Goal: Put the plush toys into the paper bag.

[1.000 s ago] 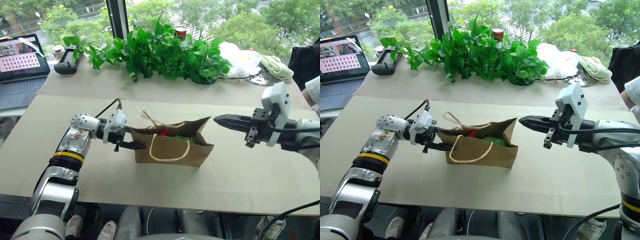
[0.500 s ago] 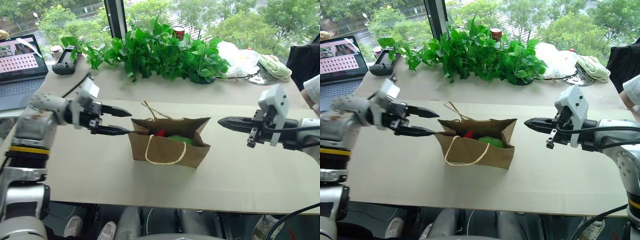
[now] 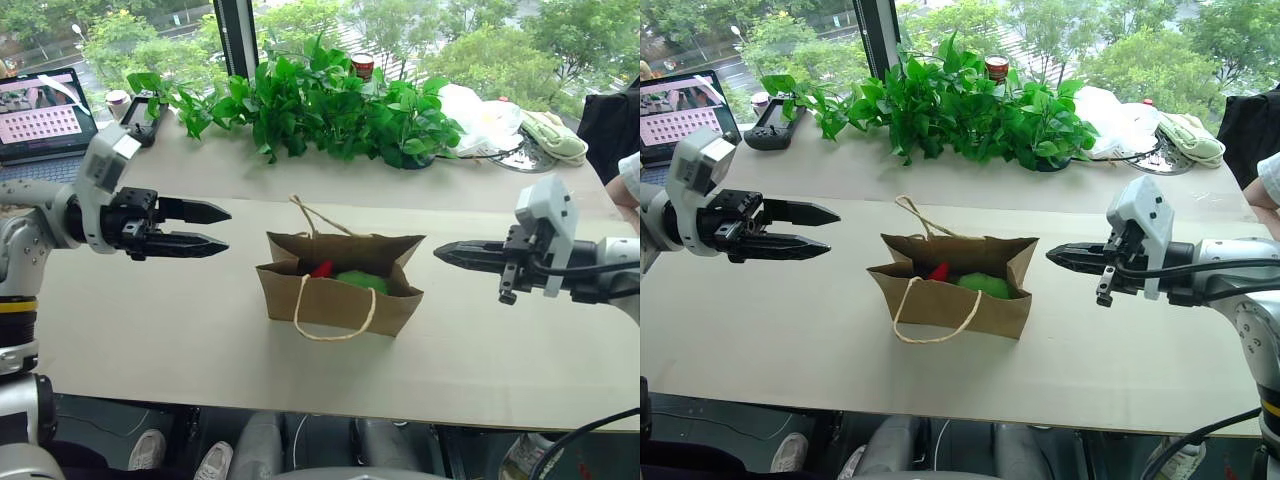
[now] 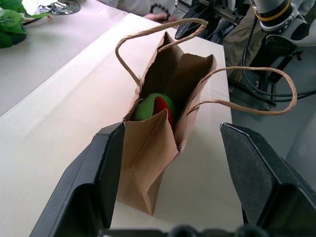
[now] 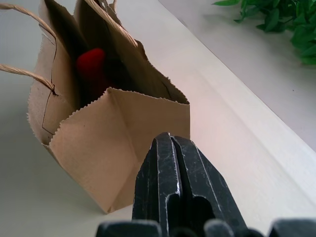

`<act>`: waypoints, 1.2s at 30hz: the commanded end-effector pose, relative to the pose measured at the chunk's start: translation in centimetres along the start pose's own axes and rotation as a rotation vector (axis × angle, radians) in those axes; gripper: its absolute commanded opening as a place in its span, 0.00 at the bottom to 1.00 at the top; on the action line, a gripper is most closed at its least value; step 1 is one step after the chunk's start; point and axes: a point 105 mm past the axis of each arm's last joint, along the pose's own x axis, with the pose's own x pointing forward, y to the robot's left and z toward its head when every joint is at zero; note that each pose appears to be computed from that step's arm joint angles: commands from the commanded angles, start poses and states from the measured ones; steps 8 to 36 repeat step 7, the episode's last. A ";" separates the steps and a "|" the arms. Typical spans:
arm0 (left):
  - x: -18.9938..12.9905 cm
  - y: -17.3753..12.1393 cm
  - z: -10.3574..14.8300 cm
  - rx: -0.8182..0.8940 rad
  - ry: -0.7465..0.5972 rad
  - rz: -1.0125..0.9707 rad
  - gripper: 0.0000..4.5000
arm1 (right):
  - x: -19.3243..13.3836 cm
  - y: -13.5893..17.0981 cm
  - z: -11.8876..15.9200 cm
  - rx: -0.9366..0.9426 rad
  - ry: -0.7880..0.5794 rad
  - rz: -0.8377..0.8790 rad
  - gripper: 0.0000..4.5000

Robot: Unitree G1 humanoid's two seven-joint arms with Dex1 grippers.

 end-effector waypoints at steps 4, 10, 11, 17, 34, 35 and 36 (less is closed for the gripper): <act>-0.3 -0.4 1.1 0.056 -0.014 0.012 0.73 | -0.3 -0.2 1.0 -0.055 -0.019 -0.004 0.00; -0.3 -0.4 1.1 0.055 -0.023 0.009 0.73 | -0.3 -0.1 1.1 -0.054 -0.021 -0.002 0.00; -0.3 -0.4 1.1 0.055 -0.023 0.009 0.73 | -0.3 -0.1 1.1 -0.054 -0.021 -0.002 0.00; -0.3 -0.4 1.1 0.055 -0.023 0.009 0.73 | -0.3 -0.1 1.1 -0.054 -0.021 -0.002 0.00; -0.3 -0.4 1.1 0.055 -0.023 0.009 0.73 | -0.3 -0.1 1.1 -0.054 -0.021 -0.002 0.00; -0.3 -0.4 1.1 0.055 -0.023 0.009 0.73 | -0.3 -0.1 1.1 -0.054 -0.021 -0.002 0.00; -0.3 -0.4 1.1 0.055 -0.023 0.009 0.73 | -0.3 -0.1 1.1 -0.054 -0.021 -0.002 0.00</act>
